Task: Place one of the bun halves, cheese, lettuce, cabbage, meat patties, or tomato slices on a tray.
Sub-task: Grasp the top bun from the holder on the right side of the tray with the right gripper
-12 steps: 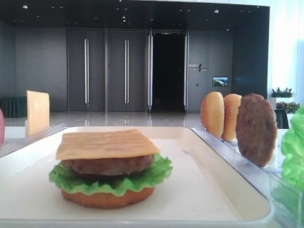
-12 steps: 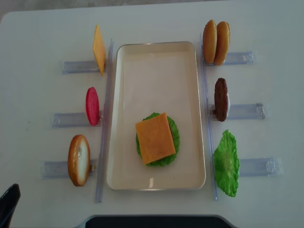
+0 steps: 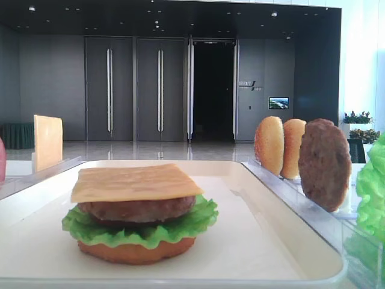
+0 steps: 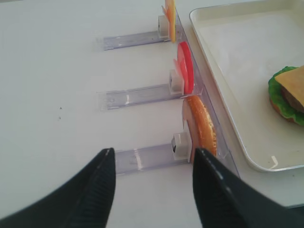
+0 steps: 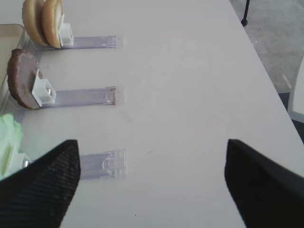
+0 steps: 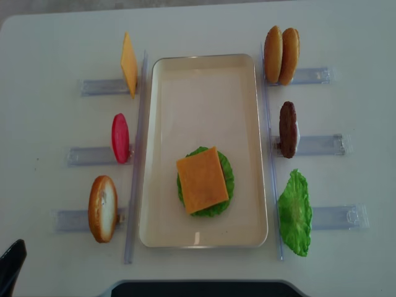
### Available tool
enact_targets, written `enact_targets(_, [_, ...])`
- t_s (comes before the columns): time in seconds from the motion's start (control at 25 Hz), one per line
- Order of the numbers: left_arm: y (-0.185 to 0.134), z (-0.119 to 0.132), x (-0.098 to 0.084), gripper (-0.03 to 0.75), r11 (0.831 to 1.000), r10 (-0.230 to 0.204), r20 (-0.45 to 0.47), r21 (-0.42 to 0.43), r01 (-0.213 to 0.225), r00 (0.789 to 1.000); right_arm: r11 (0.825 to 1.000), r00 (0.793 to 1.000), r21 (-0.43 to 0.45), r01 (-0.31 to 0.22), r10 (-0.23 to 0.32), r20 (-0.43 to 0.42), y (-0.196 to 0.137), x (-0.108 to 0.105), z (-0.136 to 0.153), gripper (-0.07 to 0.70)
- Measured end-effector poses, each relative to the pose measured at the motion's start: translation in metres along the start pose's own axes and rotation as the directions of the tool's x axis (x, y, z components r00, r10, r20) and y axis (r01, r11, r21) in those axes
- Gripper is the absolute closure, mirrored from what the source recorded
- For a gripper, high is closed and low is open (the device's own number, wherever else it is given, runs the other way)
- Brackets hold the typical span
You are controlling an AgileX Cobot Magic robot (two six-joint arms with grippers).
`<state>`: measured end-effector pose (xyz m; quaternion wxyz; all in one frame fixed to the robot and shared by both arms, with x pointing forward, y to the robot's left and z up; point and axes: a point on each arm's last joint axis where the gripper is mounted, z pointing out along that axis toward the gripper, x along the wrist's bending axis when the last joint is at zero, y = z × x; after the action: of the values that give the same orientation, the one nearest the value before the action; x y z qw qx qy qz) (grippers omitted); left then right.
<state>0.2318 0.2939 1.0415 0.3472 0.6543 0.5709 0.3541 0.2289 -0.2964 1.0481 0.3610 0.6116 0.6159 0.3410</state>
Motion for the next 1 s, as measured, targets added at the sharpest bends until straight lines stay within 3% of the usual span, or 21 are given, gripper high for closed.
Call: enact_targets(1.0, [0.0000, 0.0000, 0.0000, 0.316, 1.000, 0.000, 0.000, 0.000, 0.000, 1.000, 1.000, 1.000, 0.000, 0.000, 0.000, 0.000, 0.0000, 0.0000, 0.0000, 0.045])
